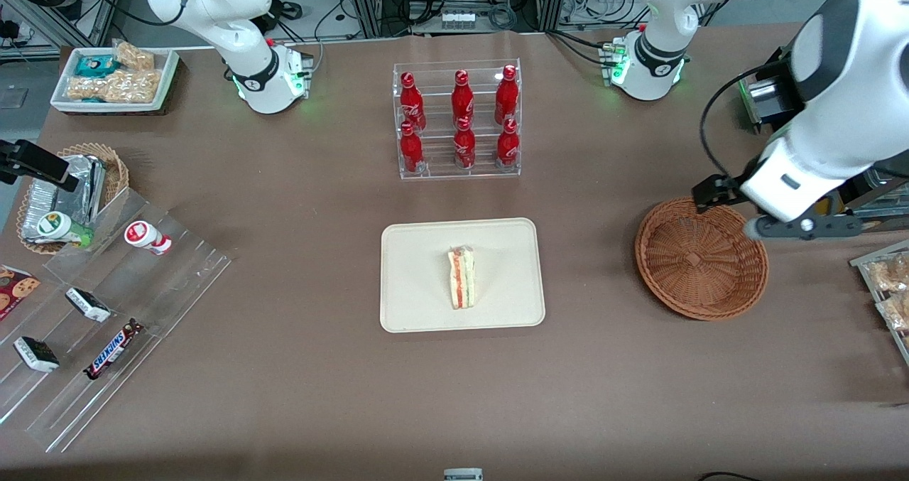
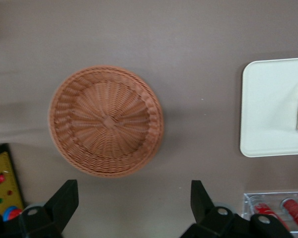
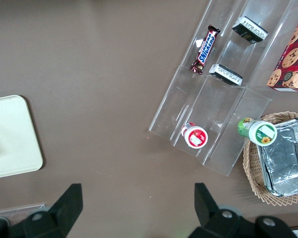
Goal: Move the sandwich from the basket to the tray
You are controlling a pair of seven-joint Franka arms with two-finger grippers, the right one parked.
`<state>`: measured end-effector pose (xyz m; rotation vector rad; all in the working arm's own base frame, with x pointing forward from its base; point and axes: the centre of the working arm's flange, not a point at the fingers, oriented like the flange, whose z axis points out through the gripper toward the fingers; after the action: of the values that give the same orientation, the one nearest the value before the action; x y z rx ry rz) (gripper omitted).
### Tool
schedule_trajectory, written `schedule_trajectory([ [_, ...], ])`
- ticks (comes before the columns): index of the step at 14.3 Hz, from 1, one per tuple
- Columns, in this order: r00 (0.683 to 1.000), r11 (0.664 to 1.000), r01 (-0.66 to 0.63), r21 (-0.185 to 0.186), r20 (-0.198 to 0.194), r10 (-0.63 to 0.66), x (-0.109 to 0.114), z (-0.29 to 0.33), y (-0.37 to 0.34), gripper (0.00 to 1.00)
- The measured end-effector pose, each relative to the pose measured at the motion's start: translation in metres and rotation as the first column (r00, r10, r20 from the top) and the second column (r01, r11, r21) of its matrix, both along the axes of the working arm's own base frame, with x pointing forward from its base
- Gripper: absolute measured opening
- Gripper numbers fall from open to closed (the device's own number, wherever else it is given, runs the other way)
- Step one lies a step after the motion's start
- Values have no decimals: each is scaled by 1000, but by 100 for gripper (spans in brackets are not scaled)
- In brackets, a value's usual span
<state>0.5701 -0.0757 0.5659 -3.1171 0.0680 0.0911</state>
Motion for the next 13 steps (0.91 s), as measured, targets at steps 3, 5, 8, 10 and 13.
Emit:
schedule_trajectory([
  [3,999,999,34,0,27,-34,-8,22,27,100],
  [5,999,999,33,0,42,-33,-12,37,38,100],
  [8,998,1000,28,-1,61,-28,-14,52,45,100],
  [10,998,999,34,-9,62,-33,-14,53,41,100],
  [13,998,999,38,-31,51,-37,-16,53,36,100],
])
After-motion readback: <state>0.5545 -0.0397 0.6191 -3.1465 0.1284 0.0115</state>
